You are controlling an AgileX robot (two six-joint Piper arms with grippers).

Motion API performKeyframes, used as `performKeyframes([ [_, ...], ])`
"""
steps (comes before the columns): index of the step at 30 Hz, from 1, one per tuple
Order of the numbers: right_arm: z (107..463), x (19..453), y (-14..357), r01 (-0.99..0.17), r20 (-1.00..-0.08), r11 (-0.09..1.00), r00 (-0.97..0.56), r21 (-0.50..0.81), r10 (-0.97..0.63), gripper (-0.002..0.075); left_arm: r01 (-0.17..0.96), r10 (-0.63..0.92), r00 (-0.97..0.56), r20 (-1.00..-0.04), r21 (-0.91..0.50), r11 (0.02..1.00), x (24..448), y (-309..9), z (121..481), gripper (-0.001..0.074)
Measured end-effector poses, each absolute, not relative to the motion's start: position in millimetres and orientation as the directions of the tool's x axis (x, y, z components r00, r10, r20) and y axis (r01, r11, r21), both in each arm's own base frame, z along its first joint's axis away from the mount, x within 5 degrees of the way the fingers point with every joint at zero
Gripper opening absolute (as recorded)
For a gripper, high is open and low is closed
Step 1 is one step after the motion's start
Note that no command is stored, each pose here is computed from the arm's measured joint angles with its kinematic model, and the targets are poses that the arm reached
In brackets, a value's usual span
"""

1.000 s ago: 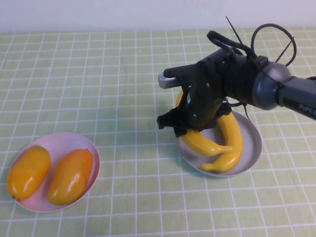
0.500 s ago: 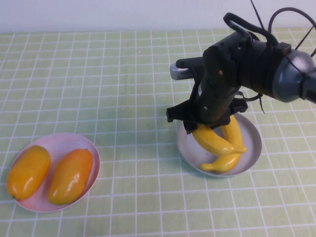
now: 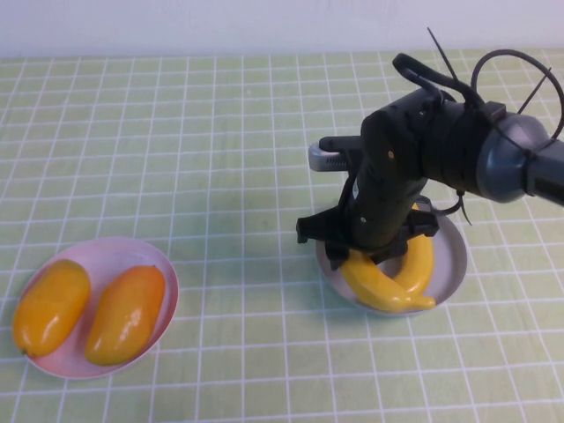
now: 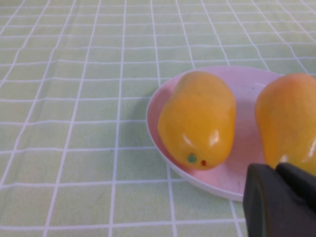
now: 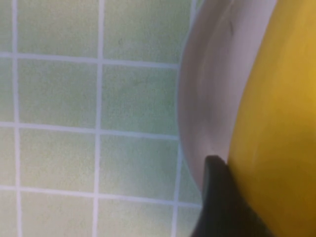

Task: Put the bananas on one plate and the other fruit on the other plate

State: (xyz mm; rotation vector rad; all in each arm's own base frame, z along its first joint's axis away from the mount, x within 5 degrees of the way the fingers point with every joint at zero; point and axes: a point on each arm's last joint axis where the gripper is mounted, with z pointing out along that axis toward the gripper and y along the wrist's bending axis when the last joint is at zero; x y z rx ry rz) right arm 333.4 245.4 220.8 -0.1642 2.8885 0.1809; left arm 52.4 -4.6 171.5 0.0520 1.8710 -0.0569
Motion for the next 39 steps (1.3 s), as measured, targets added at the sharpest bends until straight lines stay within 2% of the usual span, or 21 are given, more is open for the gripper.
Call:
performKeyframes([
  [4,214,334,247,-0.123,-0.231,0.987,-0.968,0.104,-0.097,0.0339,0.065,0.007,-0.296,-0.955,-0.013,0.998,52,-5,172,0.0002],
  [10,215,334,246,-0.125,-0.231,0.987,-0.968,0.096,-0.100,0.0489,0.065,0.007,-0.296,-0.955,-0.013,0.998,52,-5,172,0.0002],
  [13,226,332,242,-0.135,-0.259,0.987,-0.960,0.090,-0.107,0.0510,0.065,0.007,-0.296,-0.955,-0.013,0.998,52,-5,172,0.0002],
  [17,259,325,233,-0.152,-0.332,0.985,-0.936,0.082,-0.116,0.0504,0.065,0.007,-0.296,-0.955,-0.013,0.998,52,-5,172,0.0002],
  [19,276,317,226,-0.163,-0.370,0.984,-0.921,0.077,-0.124,0.0472,0.065,0.007,-0.296,-0.955,-0.013,0.998,52,-5,172,0.0002],
  [21,292,304,218,-0.176,-0.402,0.982,-0.906,0.071,-0.133,0.0401,0.065,0.007,-0.296,-0.955,-0.013,0.998,52,-5,172,0.0002],
  [26,321,262,190,-0.193,-0.439,0.979,-0.886,0.064,-0.146,0.0114,0.065,0.007,-0.296,-0.955,-0.013,0.998,52,-5,172,0.0002],
  [28,325,248,178,-0.188,-0.428,0.981,-0.891,0.049,-0.150,0.0045,0.065,0.007,-0.296,-0.955,-0.013,0.998,52,-5,172,0.0002],
  [31,331,228,161,-0.198,-0.432,0.980,-0.887,0.029,-0.166,0.0001,0.065,0.007,-0.296,-0.955,-0.013,0.998,52,-5,172,0.0002],
  [39,340,160,107,-0.280,-0.503,0.960,-0.833,0.021,-0.232,-0.0013,0.065,0.007,-0.296,-0.955,-0.013,0.998,52,-5,172,0.0002],
])
